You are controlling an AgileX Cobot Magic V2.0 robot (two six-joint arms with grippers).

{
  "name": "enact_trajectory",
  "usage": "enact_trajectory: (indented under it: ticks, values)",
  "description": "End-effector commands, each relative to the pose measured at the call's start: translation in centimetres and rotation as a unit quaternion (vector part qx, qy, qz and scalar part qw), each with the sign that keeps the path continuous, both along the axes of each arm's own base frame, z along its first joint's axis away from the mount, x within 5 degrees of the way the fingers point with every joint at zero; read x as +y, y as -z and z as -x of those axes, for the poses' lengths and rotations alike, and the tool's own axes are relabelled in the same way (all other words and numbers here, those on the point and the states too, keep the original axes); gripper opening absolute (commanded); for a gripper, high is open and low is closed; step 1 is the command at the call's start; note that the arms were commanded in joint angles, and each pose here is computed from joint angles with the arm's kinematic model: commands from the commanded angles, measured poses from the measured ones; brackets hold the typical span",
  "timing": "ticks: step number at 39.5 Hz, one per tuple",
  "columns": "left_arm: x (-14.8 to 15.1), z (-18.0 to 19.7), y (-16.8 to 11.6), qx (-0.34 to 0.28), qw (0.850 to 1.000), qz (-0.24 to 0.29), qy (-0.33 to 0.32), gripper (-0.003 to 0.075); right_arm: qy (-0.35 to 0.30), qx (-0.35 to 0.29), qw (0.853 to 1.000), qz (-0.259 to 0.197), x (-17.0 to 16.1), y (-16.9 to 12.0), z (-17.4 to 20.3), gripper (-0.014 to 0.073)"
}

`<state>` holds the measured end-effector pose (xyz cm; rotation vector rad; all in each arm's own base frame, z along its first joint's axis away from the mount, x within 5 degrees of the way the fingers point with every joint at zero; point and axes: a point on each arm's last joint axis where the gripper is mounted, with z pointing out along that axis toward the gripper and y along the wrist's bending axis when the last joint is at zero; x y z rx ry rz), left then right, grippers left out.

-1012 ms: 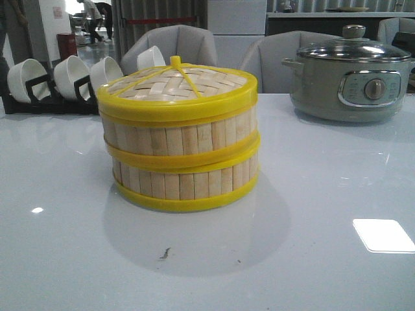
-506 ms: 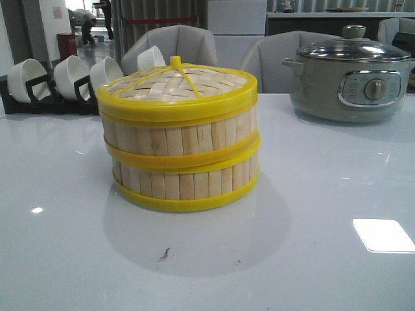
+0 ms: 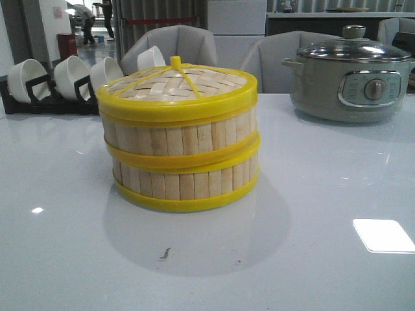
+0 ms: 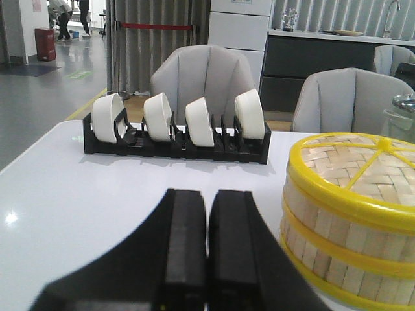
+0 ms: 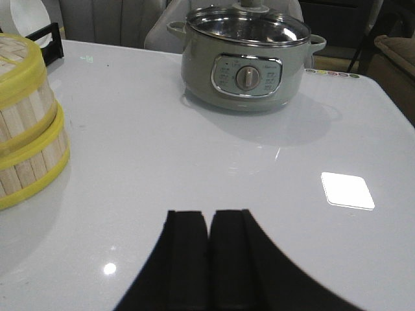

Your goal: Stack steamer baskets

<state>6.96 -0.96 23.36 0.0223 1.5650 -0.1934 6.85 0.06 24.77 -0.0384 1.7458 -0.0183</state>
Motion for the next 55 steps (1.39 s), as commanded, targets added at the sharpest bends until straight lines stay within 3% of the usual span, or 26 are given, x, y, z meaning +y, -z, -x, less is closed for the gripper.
enact_trajectory:
  ticks: [1, 6, 27, 55]
  values:
    - [0.1, 0.5, 0.1, -0.063, 0.998, 0.021, -0.001, 0.0087, 0.003, -0.049, 0.999, 0.010, -0.1, -1.6, -0.1, 0.0049]
    - [0.2, 1.0, 1.7, -0.055, 0.998, 0.019, -0.001, 0.0087, 0.003, -0.049, 0.999, 0.010, -0.1, -1.6, -0.1, 0.0049]
    - [0.4, 1.6, 1.5, -0.088, 0.995, -0.043, -0.020, 0.0087, 0.003, -0.047, 0.999, 0.010, -0.1, -1.6, -0.1, 0.0049]
    - [0.3, 1.6, 1.5, -0.087, 0.995, -0.046, -0.019, 0.0087, 0.003, -0.047, 0.999, 0.010, -0.1, -1.6, -0.1, 0.0049]
